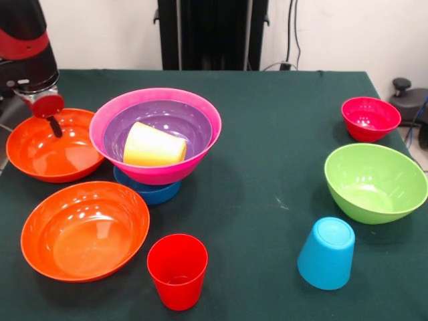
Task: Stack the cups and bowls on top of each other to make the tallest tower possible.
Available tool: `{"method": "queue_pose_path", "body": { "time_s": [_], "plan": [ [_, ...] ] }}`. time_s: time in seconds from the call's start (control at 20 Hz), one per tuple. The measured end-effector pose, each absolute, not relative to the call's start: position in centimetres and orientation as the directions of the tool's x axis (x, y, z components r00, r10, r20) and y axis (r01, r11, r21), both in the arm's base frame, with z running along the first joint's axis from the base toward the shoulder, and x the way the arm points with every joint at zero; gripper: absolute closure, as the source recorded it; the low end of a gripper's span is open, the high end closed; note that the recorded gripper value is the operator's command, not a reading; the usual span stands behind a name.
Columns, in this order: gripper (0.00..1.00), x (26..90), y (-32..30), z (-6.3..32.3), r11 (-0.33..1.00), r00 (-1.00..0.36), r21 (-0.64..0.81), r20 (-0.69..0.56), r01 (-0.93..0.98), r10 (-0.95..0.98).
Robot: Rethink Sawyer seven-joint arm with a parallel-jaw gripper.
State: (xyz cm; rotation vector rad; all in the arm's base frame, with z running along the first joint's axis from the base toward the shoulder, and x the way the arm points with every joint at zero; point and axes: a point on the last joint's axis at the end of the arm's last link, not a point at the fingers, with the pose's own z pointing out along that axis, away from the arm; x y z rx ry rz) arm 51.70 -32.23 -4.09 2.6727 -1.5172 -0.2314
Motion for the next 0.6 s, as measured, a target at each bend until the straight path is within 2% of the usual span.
{"method": "queue_pose_path", "body": {
  "time_s": [0.6],
  "plan": [
    [1.0,52.1,-33.4,-0.8,-0.522,0.521,0.136,-0.043,-0.842,-0.852]
  ]
}}
